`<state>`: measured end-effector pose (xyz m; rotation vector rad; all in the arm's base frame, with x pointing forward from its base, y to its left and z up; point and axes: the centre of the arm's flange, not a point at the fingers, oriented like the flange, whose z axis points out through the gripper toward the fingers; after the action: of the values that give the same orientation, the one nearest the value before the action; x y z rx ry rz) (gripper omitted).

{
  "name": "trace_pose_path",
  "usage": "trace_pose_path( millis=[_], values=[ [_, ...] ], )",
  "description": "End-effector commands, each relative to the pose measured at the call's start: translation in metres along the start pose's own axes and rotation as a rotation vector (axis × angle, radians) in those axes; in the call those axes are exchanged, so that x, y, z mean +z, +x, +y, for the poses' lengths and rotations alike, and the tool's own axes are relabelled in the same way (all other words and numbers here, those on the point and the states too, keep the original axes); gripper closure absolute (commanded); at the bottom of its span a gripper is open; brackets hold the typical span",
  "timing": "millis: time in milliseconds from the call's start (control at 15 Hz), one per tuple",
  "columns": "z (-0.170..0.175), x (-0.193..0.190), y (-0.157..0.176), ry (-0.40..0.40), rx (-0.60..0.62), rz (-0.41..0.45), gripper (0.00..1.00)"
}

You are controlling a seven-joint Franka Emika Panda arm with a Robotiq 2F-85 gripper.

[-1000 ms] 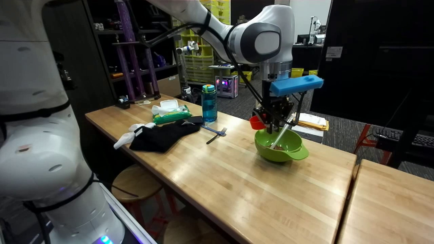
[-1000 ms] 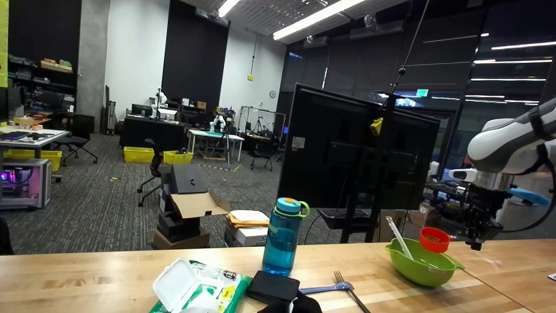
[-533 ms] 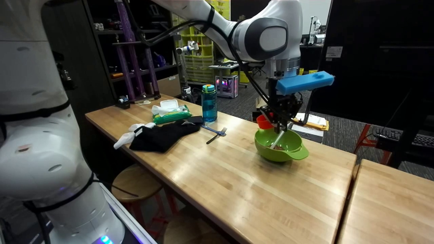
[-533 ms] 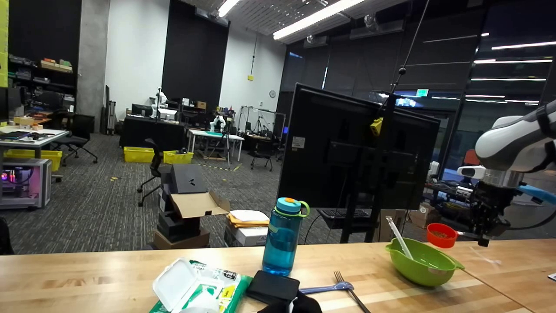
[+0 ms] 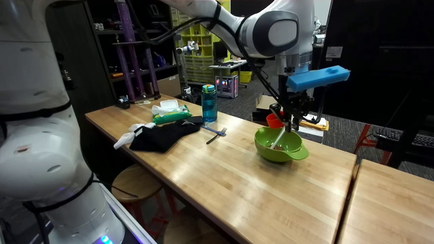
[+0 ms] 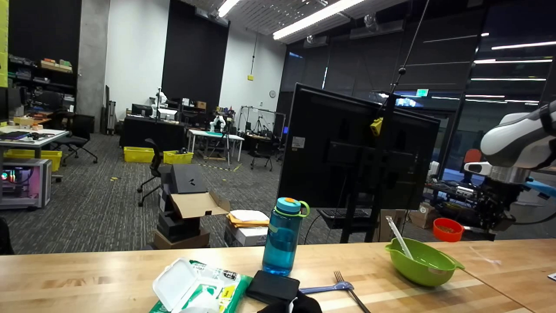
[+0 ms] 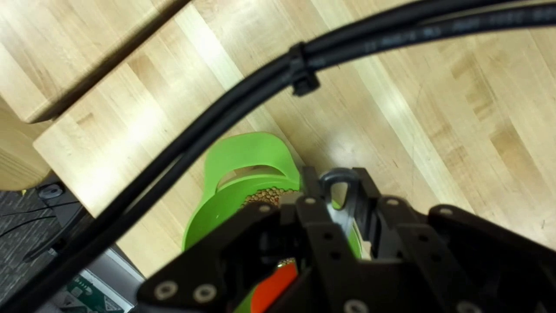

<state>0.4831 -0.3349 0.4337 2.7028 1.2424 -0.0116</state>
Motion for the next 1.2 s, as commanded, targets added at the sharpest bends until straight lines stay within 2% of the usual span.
trace_pose_path(
  millis=[0, 533, 1133],
  values=[
    [0.017, -0.001, -0.003, -0.016, 0.014, -0.025, 0.94],
    [0.043, 0.016, -0.006, -0.019, 0.025, -0.051, 0.94],
    [0.065, 0.029, 0.006, -0.030, 0.015, -0.109, 0.94]
  ],
)
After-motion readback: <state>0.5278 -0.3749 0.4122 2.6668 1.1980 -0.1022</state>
